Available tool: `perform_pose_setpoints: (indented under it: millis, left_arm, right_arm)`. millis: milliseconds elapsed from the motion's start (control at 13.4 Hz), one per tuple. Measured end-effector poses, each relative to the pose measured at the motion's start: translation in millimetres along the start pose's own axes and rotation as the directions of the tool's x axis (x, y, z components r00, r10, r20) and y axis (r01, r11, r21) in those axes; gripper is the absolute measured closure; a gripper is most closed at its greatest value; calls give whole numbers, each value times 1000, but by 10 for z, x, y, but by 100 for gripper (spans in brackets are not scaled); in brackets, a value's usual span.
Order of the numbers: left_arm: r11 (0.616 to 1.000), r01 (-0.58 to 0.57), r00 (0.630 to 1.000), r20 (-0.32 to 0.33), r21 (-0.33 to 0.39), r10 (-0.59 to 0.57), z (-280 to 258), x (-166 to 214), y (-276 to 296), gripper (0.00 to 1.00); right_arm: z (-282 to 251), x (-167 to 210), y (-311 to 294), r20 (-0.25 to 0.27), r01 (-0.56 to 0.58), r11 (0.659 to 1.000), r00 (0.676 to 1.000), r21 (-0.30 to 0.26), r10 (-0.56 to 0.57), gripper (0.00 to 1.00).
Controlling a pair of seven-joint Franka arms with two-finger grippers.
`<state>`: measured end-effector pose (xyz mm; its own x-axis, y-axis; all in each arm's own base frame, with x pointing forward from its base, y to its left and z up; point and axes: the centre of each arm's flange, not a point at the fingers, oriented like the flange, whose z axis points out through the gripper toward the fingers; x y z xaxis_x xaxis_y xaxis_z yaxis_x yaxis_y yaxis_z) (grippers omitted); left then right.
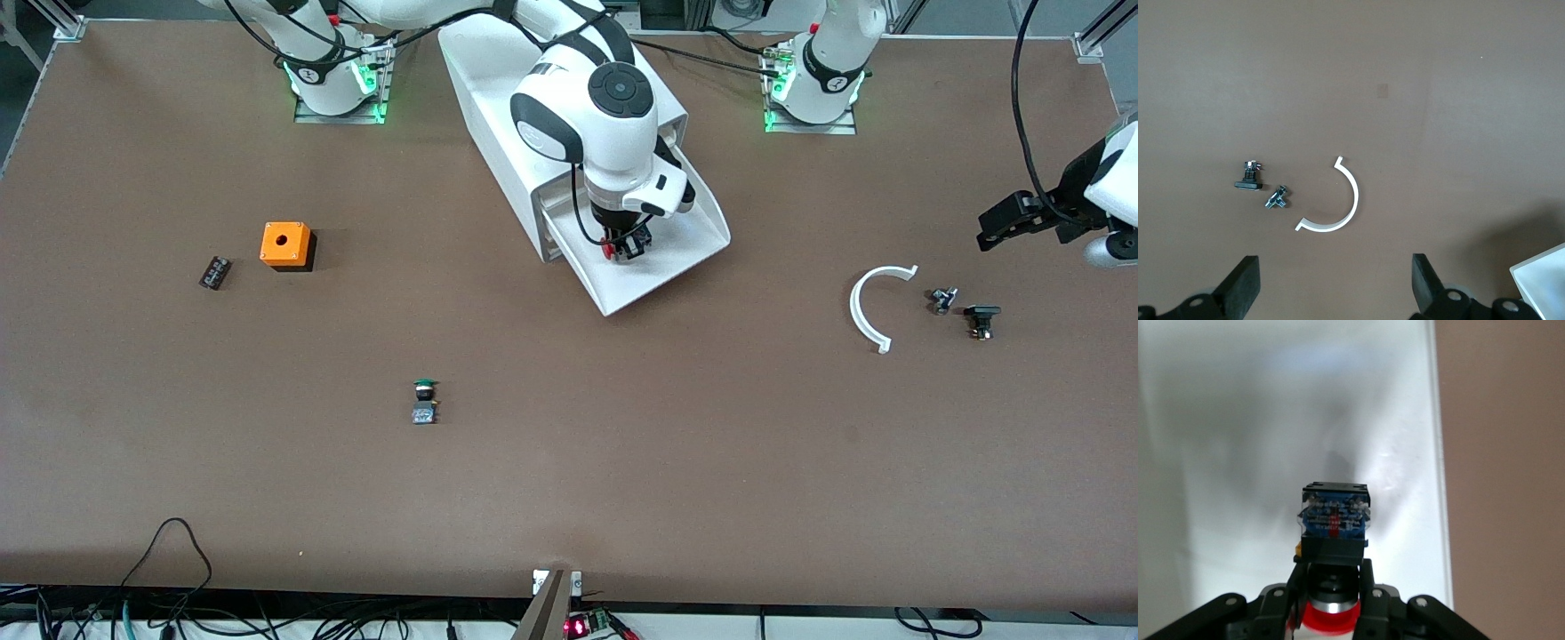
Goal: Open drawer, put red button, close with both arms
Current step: 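Lower the red button into the drawer and open the right gripper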
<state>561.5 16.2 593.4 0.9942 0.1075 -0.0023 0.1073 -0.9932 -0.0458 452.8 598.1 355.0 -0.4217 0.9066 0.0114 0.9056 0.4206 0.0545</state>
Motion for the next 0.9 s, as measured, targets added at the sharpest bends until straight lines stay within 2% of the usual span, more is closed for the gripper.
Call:
perform_pose_setpoints:
  millis: [224, 299, 448, 598, 672, 747, 896]
  left_arm:
    - [1000, 0, 1000, -3, -1, 0, 14, 17, -2, 0]
    - [1000, -1, 1000, -7, -1, 1, 23, 29, 5, 0]
    - [1000, -6, 1000, -23, -3, 6, 36, 67, 37, 0]
    - [1000, -13, 999, -38, -5, 13, 52, 98, 105, 0]
    - [1000, -4, 999, -48, -8, 4, 88, 127, 163, 0]
    - [1000, 20, 998, -55, -12, -21, 174, 164, 233, 0]
    - [997, 75, 995, -60, -23, -77, 468, 223, 442, 0]
  right_arm:
    - [207, 138, -83, -9, -17, 1000, 1000, 3, 17, 63]
    - [239, 186, -105, -13, -40, 999, 999, 1, 40, 56]
    - [196, 293, -142, -25, -105, 994, 994, -11, 105, 37]
    - [-125, 285, -56, -61, -164, 984, 985, -65, 160, 18]
    - [-397, 189, 30, -83, -193, 976, 979, -101, 185, 6]
    - [-699, 24, 124, -103, -225, 964, 972, -138, 212, 1]
    - [-1177, -450, 296, -130, -319, 929, 946, -187, 299, 0]
